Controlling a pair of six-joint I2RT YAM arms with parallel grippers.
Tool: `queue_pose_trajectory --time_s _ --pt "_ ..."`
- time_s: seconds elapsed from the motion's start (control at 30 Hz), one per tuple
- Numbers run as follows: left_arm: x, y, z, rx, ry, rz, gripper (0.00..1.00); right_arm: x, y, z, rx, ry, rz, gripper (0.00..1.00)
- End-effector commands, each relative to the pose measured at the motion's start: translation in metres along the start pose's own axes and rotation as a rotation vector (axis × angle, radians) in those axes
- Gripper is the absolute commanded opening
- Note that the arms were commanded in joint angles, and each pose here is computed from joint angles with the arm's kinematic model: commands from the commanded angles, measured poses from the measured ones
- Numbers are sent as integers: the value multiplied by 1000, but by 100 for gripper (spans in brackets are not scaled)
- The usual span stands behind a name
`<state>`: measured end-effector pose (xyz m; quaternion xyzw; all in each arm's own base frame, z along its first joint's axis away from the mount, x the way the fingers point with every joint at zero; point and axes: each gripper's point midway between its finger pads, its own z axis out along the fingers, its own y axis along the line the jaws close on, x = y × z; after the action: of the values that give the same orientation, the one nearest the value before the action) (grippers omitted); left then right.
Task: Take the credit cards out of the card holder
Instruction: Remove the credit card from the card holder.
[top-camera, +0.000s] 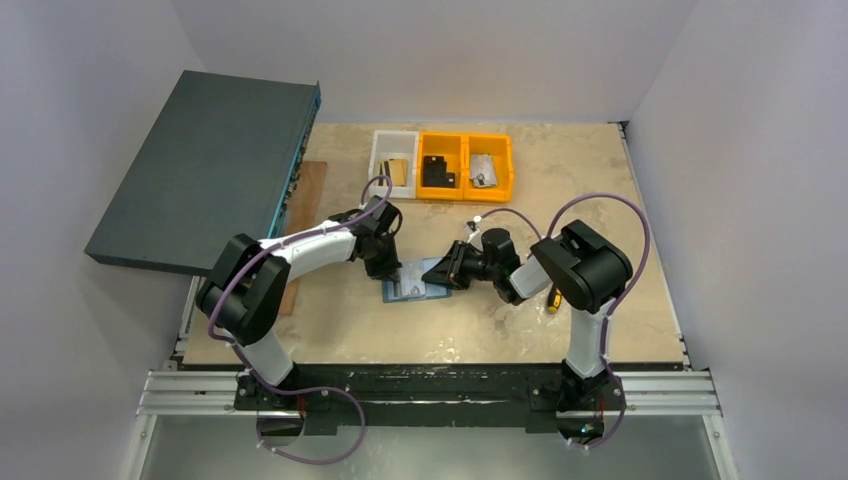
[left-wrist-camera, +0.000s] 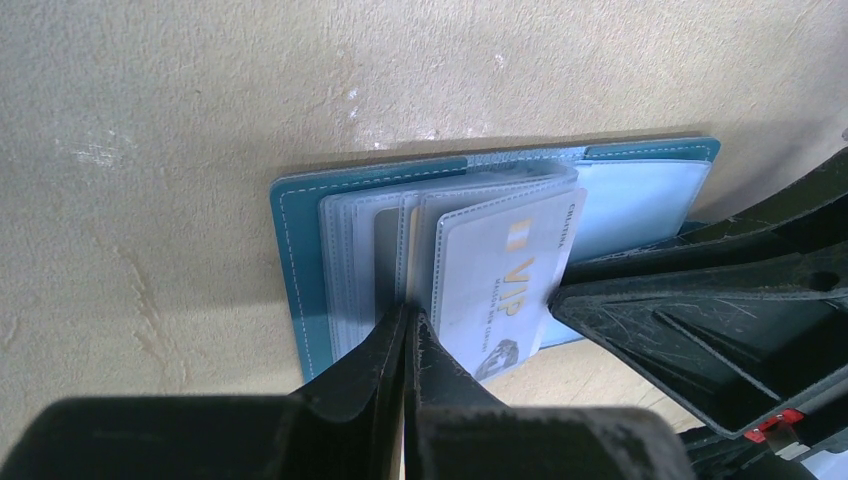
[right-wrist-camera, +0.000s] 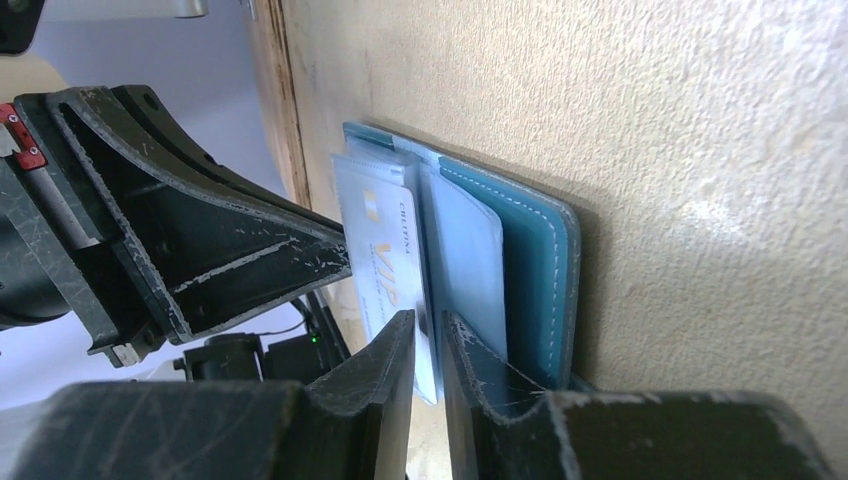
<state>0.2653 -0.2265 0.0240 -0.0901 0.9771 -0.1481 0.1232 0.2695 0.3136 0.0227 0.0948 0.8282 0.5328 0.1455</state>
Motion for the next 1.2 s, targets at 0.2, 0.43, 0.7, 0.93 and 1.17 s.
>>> queue_pose_trajectory --time_s 0.2,0.43,0.7,0.93,1.17 --pt "32 43 22 -156 104 -3 0 -5 1 8 -27 4 3 18" --pt "32 43 22 -154 106 -3 0 -2 1 11 -29 13 2 13" --pt "33 46 22 -166 107 -7 0 0 -6 1 -4 -12 16 0" --pt "35 50 21 -176 107 -7 0 -3 -17 -9 34 -55 32 0" --pt "35 52 20 -180 104 -12 0 -12 -28 -18 110 -102 24 0"
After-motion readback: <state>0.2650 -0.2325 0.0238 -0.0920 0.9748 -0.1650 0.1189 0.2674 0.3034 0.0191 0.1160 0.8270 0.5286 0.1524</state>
